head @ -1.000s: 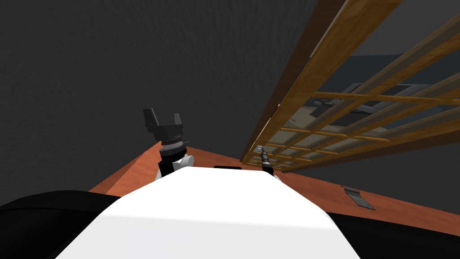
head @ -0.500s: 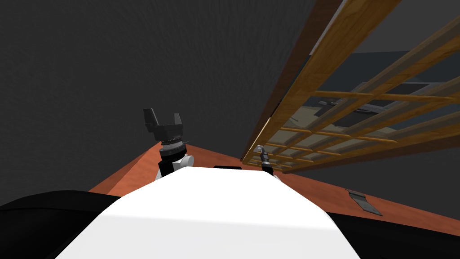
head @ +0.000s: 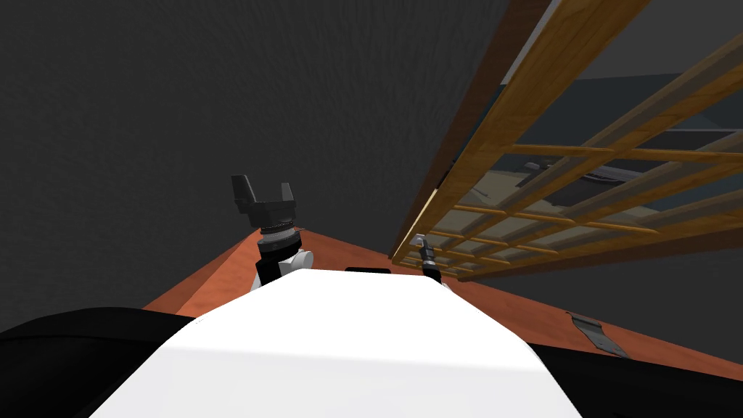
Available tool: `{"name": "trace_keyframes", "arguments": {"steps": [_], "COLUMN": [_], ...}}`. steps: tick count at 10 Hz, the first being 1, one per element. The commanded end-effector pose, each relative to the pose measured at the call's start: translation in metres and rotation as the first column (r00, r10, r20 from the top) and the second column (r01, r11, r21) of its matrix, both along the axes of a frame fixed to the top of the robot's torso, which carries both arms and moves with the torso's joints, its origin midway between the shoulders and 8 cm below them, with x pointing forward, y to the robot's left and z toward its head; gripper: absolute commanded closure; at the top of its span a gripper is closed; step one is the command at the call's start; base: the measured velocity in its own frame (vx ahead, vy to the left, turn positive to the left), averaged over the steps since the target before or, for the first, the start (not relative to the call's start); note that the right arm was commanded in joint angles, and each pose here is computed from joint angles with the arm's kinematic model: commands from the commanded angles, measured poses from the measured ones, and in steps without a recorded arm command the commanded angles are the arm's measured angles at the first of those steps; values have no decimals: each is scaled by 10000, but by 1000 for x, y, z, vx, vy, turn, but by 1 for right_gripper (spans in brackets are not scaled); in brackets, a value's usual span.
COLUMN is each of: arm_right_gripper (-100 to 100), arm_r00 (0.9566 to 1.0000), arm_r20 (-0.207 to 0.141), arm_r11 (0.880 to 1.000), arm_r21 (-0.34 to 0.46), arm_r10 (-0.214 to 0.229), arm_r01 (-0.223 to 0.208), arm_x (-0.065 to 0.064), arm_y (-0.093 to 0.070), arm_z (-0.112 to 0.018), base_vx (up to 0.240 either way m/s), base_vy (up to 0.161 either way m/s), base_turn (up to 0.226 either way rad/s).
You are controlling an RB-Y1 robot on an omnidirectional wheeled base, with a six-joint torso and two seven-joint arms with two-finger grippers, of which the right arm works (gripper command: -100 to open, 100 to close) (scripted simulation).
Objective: Pull the door open
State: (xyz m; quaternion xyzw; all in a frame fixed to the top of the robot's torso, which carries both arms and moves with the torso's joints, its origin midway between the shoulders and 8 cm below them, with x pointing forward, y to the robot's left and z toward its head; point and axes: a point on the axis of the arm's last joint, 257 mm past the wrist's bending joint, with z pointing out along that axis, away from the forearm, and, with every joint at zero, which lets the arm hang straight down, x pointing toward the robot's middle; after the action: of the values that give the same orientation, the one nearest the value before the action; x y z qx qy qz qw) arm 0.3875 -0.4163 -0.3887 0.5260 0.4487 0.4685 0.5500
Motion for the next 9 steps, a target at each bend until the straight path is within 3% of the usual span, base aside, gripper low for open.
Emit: {"name": "trace_keyframes", "arguments": {"steps": [1,4,7,9], "arm_right_gripper": [100,100,100,100], "arm_r00": [9996,9992,9992,9986], "arm_r20": [226,390,390,523], "arm_r11": [9990,9896,9896,9736], "arm_r21": [410,1432,1432,2280], "arm_r10": [176,78,78,-36], "arm_r01": [-185,-134,-134,-84], "arm_x": [7,9,9,10], "arm_y": [11,11,11,10], "arm_z": [3,3,3,2], "base_vx": [-31,-38,-15,-38], "base_vy": [-12,-14,-9,-14], "base_turn": [20,60,14,76]}}
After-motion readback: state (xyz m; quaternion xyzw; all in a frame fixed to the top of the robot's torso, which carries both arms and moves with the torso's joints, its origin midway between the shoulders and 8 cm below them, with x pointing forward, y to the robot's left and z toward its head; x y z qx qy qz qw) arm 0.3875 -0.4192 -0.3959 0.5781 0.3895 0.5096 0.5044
